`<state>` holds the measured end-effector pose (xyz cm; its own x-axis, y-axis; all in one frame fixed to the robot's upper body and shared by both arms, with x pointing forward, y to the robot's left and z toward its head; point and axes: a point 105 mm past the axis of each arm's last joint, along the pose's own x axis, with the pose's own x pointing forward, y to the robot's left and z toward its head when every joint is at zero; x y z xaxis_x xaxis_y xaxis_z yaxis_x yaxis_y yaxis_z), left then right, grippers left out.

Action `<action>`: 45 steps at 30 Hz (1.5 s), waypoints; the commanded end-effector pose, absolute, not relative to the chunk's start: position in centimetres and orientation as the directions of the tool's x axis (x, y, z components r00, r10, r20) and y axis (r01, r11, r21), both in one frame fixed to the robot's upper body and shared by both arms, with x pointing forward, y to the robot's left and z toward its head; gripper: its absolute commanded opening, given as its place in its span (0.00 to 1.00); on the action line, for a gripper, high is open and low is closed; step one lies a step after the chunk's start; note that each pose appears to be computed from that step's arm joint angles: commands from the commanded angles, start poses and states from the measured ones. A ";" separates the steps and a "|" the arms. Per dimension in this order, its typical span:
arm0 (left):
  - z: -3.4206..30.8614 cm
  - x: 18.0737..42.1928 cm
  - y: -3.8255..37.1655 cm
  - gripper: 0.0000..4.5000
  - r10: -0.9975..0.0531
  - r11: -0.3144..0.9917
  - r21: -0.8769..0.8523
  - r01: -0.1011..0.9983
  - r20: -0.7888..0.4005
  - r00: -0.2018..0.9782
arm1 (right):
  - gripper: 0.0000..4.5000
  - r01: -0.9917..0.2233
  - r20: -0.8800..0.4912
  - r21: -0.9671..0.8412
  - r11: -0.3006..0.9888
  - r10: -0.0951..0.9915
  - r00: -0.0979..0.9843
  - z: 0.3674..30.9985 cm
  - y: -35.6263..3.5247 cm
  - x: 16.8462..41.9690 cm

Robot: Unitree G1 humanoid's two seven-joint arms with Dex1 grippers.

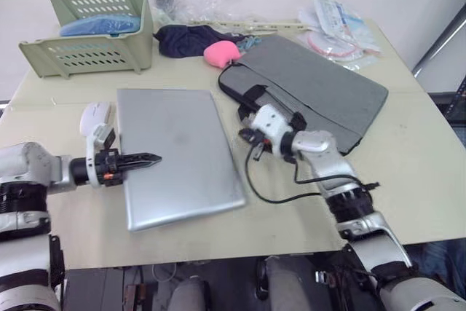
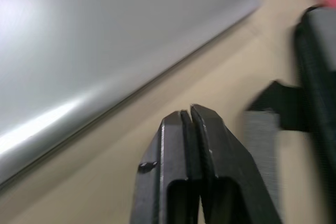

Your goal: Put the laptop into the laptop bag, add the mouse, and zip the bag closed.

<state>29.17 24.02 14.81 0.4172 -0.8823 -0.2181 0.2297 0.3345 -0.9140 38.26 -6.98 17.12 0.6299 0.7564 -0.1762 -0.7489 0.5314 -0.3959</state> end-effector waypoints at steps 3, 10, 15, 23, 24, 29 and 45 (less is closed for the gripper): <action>18.1 27.0 24.6 0.08 -0.898 0.300 -0.870 0.390 -0.119 0.425 | 0.59 -0.748 -0.067 -0.384 0.541 0.792 0.607 23.2 -10.3 34.7; 18.8 26.3 23.8 0.08 -0.900 0.279 -0.846 0.454 -0.066 0.431 | 0.99 -0.641 -0.287 -0.601 0.478 0.619 0.731 20.8 -14.7 37.2; 18.7 26.2 23.4 0.08 -0.887 0.283 -0.834 0.473 -0.041 0.460 | 0.99 -0.609 -0.292 -0.614 0.503 0.572 0.767 20.3 -14.2 39.4; 18.5 25.8 22.9 0.08 -0.873 0.293 -0.830 0.474 -0.030 0.487 | 0.99 -0.488 -0.241 -0.672 0.556 0.459 0.855 20.3 -15.9 41.9; 18.5 25.8 22.9 0.08 -0.871 0.294 -0.830 0.474 -0.028 0.490 | 0.99 -0.476 -0.235 -0.681 0.556 0.450 0.862 20.4 -16.1 42.1; 18.6 25.8 22.8 0.08 -0.866 0.298 -0.830 0.472 -0.027 0.499 | 0.99 -0.469 -0.244 -0.711 0.524 0.442 0.864 19.8 -16.4 42.5; 19.0 26.4 22.4 0.08 -0.861 0.300 -0.827 0.476 -0.021 0.508 | 0.94 -0.442 -0.263 -0.707 0.552 0.375 0.889 17.2 -17.3 42.4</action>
<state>26.42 22.85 15.91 0.5270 -0.8351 -0.1579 0.3496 0.3824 -0.8553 42.24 -16.74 16.43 0.8708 0.3906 -0.2986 -0.4743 0.5078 -0.7191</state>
